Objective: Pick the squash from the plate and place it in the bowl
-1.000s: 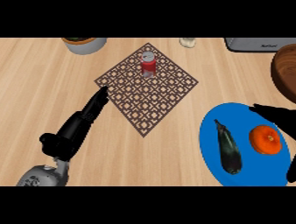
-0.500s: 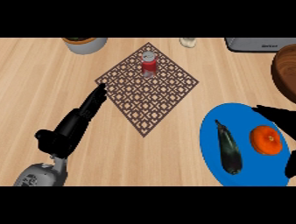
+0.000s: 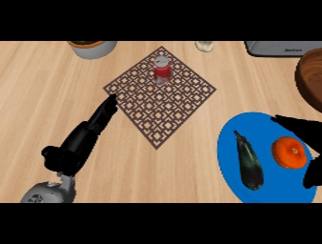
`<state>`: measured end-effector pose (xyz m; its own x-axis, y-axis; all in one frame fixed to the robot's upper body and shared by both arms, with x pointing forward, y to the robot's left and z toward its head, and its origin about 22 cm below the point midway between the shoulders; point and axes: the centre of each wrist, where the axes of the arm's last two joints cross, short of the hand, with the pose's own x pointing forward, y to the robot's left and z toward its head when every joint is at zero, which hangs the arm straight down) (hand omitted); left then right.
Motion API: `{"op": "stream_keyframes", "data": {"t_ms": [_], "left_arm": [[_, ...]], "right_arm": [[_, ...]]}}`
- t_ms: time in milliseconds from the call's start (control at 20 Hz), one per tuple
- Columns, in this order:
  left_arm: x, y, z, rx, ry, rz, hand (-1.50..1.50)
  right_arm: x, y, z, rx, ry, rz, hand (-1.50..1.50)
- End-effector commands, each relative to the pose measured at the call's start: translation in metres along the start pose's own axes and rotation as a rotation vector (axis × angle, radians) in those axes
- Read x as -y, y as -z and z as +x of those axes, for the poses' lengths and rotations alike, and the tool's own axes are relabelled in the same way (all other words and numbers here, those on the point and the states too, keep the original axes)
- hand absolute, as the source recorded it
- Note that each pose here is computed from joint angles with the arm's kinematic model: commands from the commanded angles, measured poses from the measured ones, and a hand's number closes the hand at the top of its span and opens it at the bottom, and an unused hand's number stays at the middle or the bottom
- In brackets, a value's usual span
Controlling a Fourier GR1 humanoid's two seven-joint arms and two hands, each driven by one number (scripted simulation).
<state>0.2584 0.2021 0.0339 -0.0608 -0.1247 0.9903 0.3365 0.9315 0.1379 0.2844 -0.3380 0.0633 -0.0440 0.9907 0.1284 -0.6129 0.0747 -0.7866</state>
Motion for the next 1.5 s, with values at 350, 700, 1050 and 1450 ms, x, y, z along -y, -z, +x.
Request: {"op": "stream_keyframes", "data": {"t_ms": [350,700,1050,1450], "left_arm": [[0.006,-0.004,-0.008,-0.001,0.003,-0.016,0.0],[-0.001,-0.006,0.013,0.015,0.008,0.017,0.0],[-0.008,0.008,0.003,0.0,-0.002,0.009,0.0],[-0.013,0.0,0.007,0.005,-0.002,0.017,0.0]], "right_arm": [[-0.005,0.033,-0.006,0.123,-0.006,-0.114,1.5],[0.007,0.019,0.012,0.117,-0.012,-0.2,1.5],[0.012,0.034,0.024,0.051,-0.048,-0.304,1.5],[0.076,-0.005,0.049,0.005,0.071,-0.746,1.5]]}}
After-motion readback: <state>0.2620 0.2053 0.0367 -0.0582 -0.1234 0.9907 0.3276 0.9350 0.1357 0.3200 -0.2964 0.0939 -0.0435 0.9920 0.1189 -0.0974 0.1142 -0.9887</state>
